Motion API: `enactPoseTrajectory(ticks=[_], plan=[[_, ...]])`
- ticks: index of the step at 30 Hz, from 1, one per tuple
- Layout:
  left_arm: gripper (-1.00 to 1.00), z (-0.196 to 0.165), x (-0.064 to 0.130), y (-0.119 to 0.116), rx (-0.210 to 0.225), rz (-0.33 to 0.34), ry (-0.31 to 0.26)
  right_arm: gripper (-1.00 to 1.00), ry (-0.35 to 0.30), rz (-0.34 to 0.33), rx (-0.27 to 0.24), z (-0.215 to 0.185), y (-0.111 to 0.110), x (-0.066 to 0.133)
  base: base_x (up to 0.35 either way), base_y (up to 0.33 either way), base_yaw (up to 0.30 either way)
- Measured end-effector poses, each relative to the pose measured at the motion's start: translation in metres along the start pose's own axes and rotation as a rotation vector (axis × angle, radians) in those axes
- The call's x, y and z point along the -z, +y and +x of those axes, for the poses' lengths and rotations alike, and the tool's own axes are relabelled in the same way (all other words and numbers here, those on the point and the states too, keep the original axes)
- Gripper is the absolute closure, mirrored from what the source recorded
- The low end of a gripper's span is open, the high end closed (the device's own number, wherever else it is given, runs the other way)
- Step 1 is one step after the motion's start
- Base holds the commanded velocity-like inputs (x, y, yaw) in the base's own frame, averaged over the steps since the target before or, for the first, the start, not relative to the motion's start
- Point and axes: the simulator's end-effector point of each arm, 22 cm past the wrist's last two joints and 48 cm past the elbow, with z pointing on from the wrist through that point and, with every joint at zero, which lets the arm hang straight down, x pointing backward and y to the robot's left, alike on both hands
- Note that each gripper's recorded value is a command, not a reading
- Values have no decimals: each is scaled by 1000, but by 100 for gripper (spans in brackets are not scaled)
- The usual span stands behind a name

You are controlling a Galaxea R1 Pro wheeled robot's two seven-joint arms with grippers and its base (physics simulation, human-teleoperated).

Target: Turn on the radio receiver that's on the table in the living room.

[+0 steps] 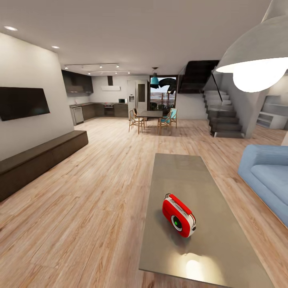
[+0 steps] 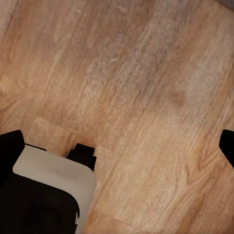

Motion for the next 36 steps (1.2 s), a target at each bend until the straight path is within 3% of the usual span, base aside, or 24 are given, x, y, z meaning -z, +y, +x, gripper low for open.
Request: enactPoseTrajectory(ticks=[36], plan=[[100,0,0,-1,1,1,0,-100,0,0,0,0,0,0,0,0,0]])
